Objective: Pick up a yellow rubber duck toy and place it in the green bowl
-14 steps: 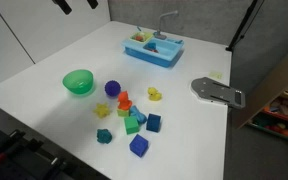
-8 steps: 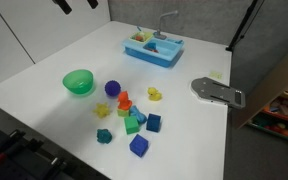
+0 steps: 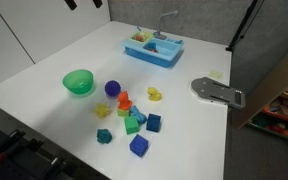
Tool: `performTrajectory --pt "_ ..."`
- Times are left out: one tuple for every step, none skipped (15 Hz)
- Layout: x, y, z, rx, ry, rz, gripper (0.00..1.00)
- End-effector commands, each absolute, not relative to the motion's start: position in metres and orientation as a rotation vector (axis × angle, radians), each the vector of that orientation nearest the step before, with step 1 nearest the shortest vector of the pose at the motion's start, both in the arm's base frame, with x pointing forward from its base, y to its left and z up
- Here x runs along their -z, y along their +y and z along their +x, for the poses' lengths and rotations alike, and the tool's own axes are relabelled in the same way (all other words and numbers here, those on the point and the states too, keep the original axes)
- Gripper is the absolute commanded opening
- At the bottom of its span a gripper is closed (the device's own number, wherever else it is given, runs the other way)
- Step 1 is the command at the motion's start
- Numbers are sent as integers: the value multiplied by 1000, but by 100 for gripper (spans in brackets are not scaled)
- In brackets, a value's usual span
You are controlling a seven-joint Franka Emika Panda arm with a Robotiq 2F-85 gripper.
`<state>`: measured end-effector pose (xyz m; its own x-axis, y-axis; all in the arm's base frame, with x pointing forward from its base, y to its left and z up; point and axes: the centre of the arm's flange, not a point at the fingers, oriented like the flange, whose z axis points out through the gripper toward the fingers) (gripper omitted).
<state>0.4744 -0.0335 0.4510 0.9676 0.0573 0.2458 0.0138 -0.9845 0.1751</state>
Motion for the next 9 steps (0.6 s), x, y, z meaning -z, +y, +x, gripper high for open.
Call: performTrajectory --pt "-452 -44 516 -367 28 3004 100" --pt "-449 -48 525 -366 10 3022 100" --pt "-444 -53 533 -362 -8 3039 100" --pt "-439 -59 543 -353 -33 3059 100" --pt "-433 -64 551 -343 -51 3080 100" --pt "-426 -71 560 -331 -74 3098 100" --pt "-418 -78 568 -316 -102 3114 100" --pt "-410 -85 576 -304 -125 3129 100" --pt "-401 -92 583 -293 -151 3142 100"
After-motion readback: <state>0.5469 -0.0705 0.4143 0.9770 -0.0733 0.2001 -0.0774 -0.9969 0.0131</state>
